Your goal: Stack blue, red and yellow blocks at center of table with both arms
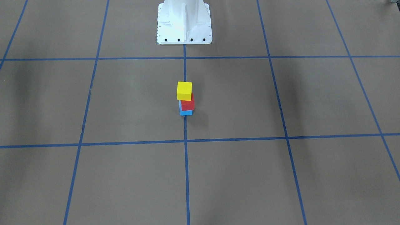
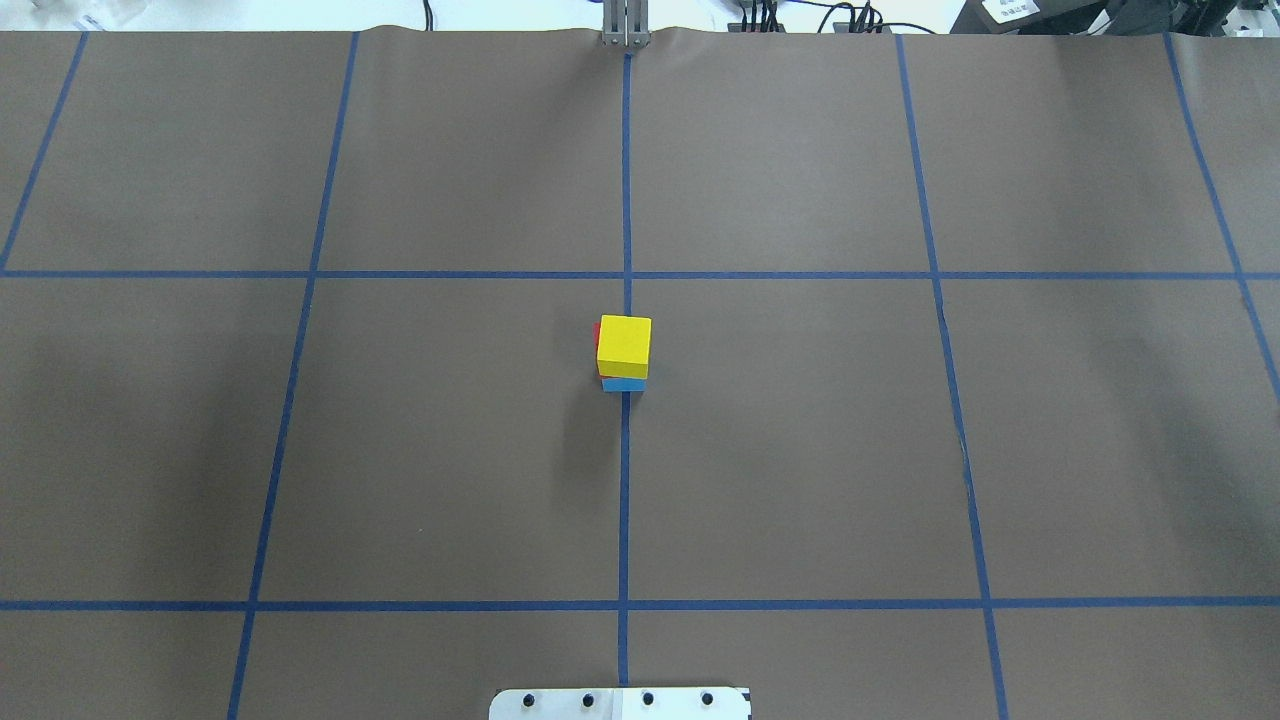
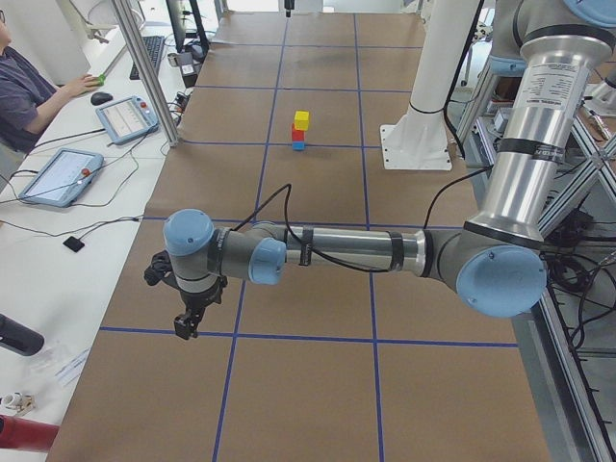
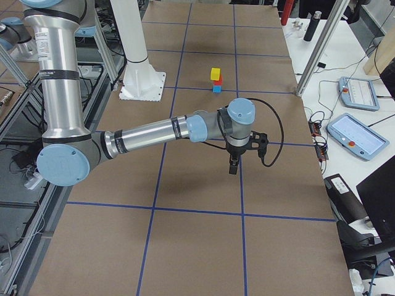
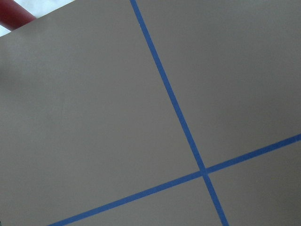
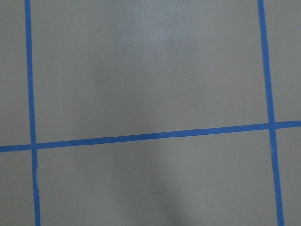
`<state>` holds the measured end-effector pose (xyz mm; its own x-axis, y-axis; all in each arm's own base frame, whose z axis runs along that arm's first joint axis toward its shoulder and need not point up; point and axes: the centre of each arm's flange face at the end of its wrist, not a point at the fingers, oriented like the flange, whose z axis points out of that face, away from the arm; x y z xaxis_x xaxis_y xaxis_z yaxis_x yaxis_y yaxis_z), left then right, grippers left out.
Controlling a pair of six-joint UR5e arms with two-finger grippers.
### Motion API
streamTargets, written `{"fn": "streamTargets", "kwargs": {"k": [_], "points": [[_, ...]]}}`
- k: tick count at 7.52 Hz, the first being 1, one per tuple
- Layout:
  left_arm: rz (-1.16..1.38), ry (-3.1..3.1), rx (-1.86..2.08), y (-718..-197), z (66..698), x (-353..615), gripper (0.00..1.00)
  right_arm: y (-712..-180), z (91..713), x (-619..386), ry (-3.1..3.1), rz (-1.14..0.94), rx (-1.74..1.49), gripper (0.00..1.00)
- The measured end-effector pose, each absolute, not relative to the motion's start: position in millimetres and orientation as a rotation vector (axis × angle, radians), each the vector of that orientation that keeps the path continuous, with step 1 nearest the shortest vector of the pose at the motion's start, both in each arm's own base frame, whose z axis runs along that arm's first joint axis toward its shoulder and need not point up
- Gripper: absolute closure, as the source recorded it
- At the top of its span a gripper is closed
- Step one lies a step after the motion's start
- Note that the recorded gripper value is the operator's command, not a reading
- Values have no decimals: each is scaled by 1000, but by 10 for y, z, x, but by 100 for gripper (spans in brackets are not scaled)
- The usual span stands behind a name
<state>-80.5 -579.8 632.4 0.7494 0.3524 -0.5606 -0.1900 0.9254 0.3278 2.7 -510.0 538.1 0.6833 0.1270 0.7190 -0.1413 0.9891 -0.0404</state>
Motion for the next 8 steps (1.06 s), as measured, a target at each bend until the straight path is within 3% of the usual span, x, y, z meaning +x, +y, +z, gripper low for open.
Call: {"fn": "streamTargets", "kwargs": {"k": [3, 8], "points": [[293, 657, 253, -5707, 6319, -810, 0, -4877, 5722, 378, -790, 94, 40, 0], [229, 669, 215, -5747, 6386, -798, 0, -4938, 5779, 414, -792, 96, 35, 0]]}}
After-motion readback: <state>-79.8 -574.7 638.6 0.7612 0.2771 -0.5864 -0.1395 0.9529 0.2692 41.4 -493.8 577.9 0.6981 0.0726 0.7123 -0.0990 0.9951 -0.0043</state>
